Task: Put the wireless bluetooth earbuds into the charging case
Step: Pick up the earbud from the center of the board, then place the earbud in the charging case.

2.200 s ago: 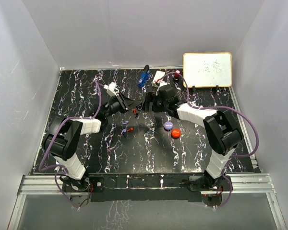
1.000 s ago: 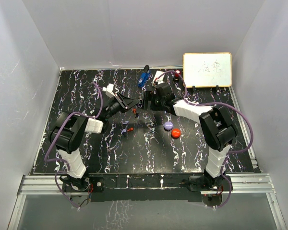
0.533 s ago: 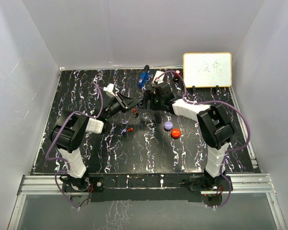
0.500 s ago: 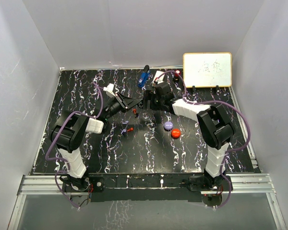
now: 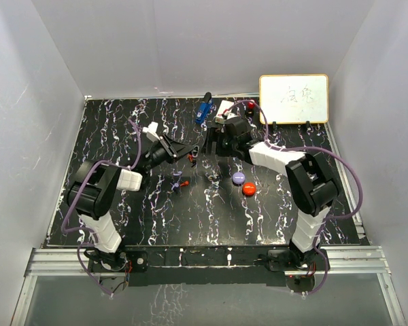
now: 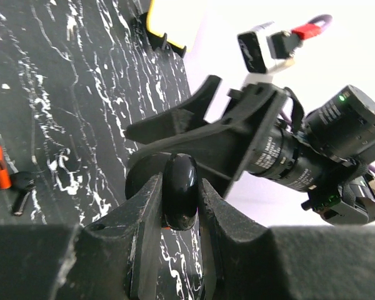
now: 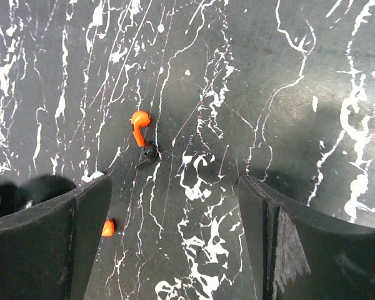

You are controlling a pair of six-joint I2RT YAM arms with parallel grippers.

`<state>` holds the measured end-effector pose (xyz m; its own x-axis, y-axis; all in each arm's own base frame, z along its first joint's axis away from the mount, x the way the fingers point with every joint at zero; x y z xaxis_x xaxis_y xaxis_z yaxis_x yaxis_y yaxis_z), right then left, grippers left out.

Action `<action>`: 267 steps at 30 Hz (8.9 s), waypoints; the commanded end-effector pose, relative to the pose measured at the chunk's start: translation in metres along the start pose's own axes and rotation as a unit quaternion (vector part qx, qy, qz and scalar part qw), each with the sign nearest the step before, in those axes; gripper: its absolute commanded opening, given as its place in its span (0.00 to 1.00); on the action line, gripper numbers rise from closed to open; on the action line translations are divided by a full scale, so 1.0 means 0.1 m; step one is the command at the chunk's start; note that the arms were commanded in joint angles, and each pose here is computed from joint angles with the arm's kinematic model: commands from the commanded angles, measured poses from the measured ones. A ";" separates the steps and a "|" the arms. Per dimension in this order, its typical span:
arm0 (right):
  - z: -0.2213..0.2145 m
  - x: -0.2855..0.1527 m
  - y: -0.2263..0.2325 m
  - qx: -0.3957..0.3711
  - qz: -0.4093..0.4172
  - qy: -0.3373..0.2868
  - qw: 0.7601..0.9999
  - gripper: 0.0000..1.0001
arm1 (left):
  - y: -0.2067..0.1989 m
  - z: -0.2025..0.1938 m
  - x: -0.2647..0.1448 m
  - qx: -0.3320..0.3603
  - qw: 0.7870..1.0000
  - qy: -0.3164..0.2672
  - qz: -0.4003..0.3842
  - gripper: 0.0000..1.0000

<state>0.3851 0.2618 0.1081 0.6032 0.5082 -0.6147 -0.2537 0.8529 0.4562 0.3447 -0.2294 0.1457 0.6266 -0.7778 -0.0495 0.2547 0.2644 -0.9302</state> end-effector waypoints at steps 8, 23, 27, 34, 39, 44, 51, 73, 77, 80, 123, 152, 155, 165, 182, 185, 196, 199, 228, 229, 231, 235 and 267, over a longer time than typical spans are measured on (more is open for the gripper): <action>0.15 -0.23 0.12 -0.084 0.047 -0.026 0.995 0.75 | -0.01 0.48 -0.39 -0.016 0.999 -0.043 0.017 0.00; -0.18 0.32 0.28 -0.117 0.016 0.021 0.993 0.58 | 0.06 0.50 -0.75 -0.052 0.996 -0.065 0.024 0.00; -0.20 0.40 0.28 -0.120 0.010 0.022 0.992 0.55 | 0.08 0.48 -0.77 -0.056 0.996 -0.064 0.024 0.00; -0.27 0.51 0.31 -0.132 -0.001 0.032 0.991 0.50 | 0.13 0.49 -0.81 -0.064 0.996 -0.065 0.024 0.00; -0.31 0.56 0.33 -0.142 -0.012 0.034 0.989 0.49 | 0.16 0.49 -0.82 -0.069 0.995 -0.064 0.026 0.00; -0.36 0.61 0.33 -0.150 -0.028 0.040 0.988 0.47 | 0.16 0.51 -0.83 -0.066 0.995 -0.067 0.019 0.00; -0.44 0.64 0.29 -0.167 -0.058 0.048 0.983 0.42 | 0.19 0.50 -0.86 -0.072 0.995 -0.068 0.019 0.00; -0.65 0.70 0.30 -0.194 -0.086 0.067 0.975 0.27 | 0.25 0.49 -0.91 -0.082 0.994 -0.071 0.015 0.00; -0.66 0.69 0.30 -0.195 -0.092 0.070 0.974 0.25 | 0.25 0.50 -0.92 -0.082 0.994 -0.072 0.015 0.00; -0.67 0.68 0.29 -0.196 -0.096 0.071 0.973 0.21 | 0.26 0.49 -0.92 -0.083 0.994 -0.072 0.015 0.00; 0.46 -0.82 0.88 -0.411 0.053 -0.422 0.806 0.00 | 0.06 0.36 -0.19 -0.174 0.981 0.079 0.012 0.00; 0.38 -0.69 0.98 -0.609 0.068 -0.485 0.624 0.00 | -0.03 0.30 -0.07 -0.170 0.974 0.148 0.028 0.00; 0.37 -0.68 0.97 -0.611 0.071 -0.484 0.622 0.00 | -0.03 0.29 -0.08 -0.170 0.974 0.149 0.027 0.00; 0.30 -0.60 0.96 -0.627 0.082 -0.474 0.613 0.00 | -0.05 0.28 -0.08 -0.171 0.973 0.153 0.023 0.00; 0.23 -0.46 0.91 -0.641 0.083 -0.457 0.611 0.00 | -0.09 0.27 -0.08 -0.170 0.973 0.154 0.019 0.00; 0.22 -0.45 0.90 -0.641 0.082 -0.455 0.613 0.00 | -0.10 0.28 -0.08 -0.170 0.973 0.153 0.019 0.00; 0.18 -0.41 0.85 -0.647 0.079 -0.446 0.613 0.00 | -0.11 0.28 -0.08 -0.171 0.973 0.153 0.017 0.00; 0.17 -0.40 0.85 -0.650 0.078 -0.443 0.613 0.00 | -0.11 0.29 -0.08 -0.171 0.973 0.153 0.017 0.00; 0.09 -0.34 0.77 -0.675 0.073 -0.420 0.603 0.00 | -0.13 0.34 -0.03 -0.176 0.973 0.149 0.012 0.00; 0.09 -0.35 0.77 -0.675 0.073 -0.420 0.602 0.00 | -0.12 0.34 -0.02 -0.178 0.973 0.149 0.012 0.00; 0.09 -0.35 0.77 -0.676 0.072 -0.419 0.602 0.00 | -0.12 0.36 -0.01 -0.177 0.973 0.148 0.010 0.00; 0.07 -0.35 0.76 -0.675 0.072 -0.418 0.603 0.00 | -0.12 0.38 0.01 -0.179 0.973 0.146 0.008 0.00; 0.21 -0.53 0.83 -0.624 0.072 -0.452 0.633 0.34 | -0.07 0.38 0.04 -0.184 0.972 0.145 0.006 0.00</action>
<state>0.3522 0.3069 0.1621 0.5598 0.8140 0.1551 -0.4529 0.4573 -0.7654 0.3684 -0.2109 0.1504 0.3901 -0.9085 -0.1500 -0.1080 0.1167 -0.9873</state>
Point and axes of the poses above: each gripper's point midway between its finger pads, its own x axis out along the fingers, its own y axis along the line the jaws close on, z = x × y, the point moved 4 cm from there along -x, back along the fingers, and after that the axes turned 1 degree about -x, right-handed, at the moved point
